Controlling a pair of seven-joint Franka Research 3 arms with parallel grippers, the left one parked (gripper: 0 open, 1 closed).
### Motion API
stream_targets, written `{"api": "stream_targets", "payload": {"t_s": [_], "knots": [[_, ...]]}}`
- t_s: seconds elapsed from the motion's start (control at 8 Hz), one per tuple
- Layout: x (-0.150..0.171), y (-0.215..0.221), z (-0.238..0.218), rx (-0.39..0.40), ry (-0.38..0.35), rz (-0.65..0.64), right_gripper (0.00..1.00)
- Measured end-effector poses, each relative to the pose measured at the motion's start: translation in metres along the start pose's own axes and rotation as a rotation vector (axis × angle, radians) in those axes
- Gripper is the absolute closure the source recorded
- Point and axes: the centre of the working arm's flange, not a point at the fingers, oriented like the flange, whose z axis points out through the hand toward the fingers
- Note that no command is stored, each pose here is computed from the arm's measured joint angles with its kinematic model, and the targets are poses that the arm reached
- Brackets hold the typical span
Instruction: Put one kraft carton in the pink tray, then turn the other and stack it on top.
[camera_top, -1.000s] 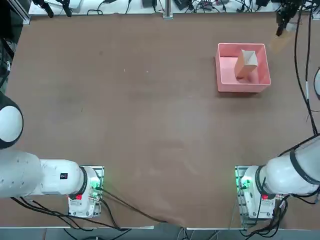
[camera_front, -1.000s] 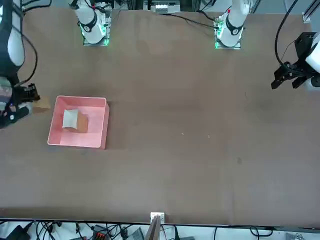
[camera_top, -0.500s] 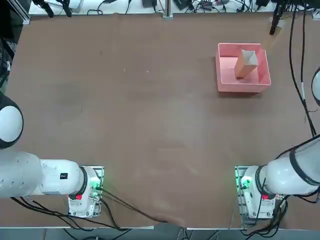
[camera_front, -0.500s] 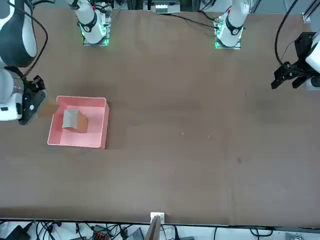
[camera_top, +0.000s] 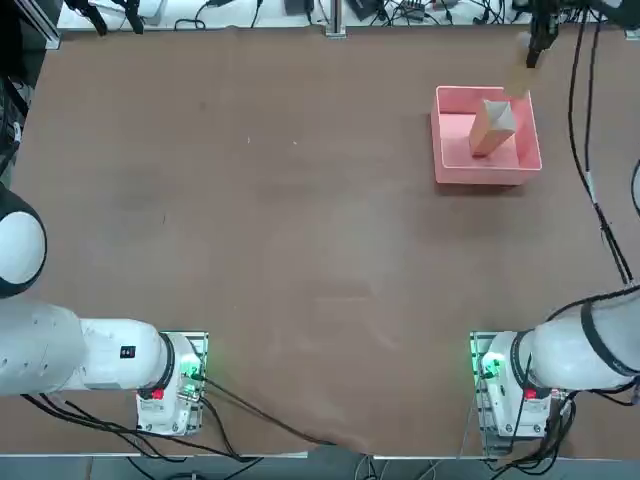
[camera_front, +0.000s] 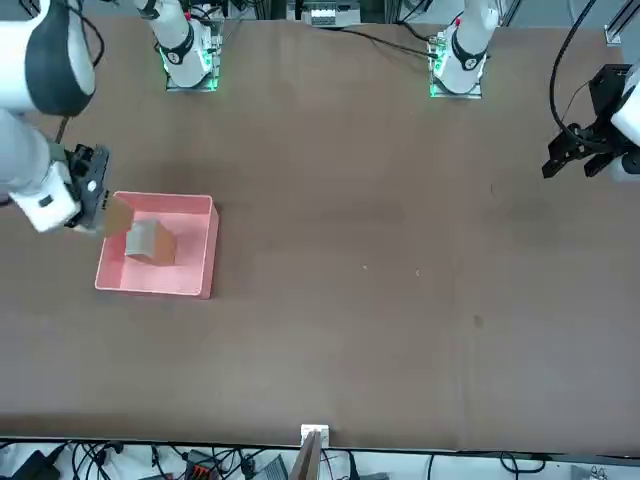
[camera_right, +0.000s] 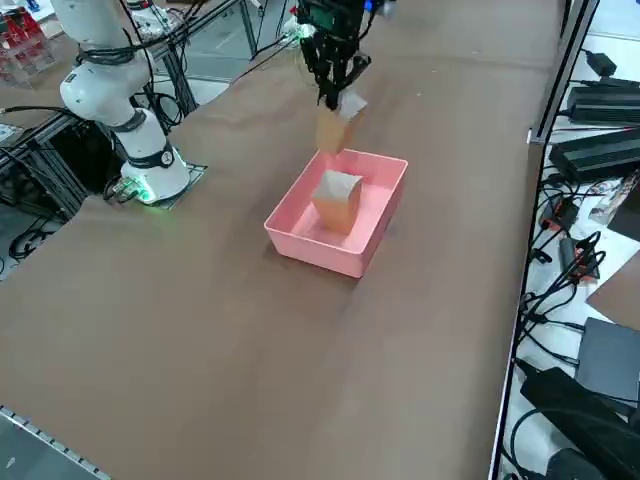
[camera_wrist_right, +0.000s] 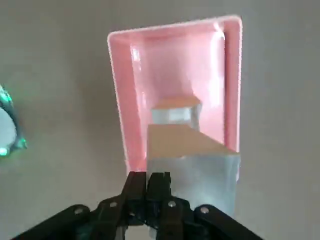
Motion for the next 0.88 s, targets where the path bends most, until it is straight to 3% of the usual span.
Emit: {"api": "stream_targets", "payload": {"t_s": [0.38,0.88], "knots": [[0.001,-0.015,0.043,-0.070,0.007,-0.186,0.98],[-0.028,-0.026,0.075,-0.099,0.013,-0.243,0.98]]}}
